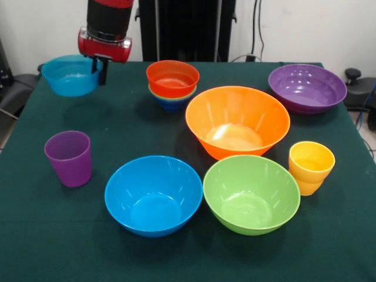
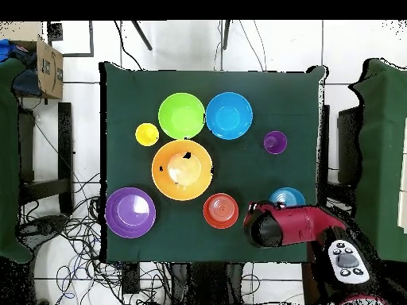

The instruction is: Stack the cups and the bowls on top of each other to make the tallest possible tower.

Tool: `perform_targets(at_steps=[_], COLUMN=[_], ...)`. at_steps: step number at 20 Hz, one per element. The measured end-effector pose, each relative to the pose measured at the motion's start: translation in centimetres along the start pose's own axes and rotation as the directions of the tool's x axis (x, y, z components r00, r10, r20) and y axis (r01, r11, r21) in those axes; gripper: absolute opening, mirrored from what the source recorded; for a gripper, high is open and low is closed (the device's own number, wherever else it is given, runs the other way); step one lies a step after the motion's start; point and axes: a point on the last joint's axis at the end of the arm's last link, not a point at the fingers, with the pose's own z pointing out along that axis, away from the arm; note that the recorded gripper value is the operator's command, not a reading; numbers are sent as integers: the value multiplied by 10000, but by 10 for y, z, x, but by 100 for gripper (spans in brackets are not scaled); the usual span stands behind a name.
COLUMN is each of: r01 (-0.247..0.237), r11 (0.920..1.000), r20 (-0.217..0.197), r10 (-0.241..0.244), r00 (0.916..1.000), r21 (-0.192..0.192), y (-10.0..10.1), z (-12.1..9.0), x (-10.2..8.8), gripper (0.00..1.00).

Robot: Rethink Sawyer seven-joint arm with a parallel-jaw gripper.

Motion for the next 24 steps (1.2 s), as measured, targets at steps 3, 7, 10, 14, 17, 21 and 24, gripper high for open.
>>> perform_targets(at_steps=[3,7,10,14,17,21,24], r01=[-224,-499,-804,-915,-818,-667,-400], r11=[9997,9987,9968,9958,9966,9976,9988], r20=[-13,-33,-139,-194,-171,-122,-111], r10=[224,500,804,914,816,665,397], r00=[9997,9987,9967,9956,9965,9977,9991], r21=[93,86,6,-85,-118,-194,-270], y=[-3,-2,3,14,27,42,61], z=[-14,-27,-42,-55,-64,-71,-76], x=[-13,-25,-39,-51,-56,-59,-60], gripper=[0,0,0,0,0,0,0])
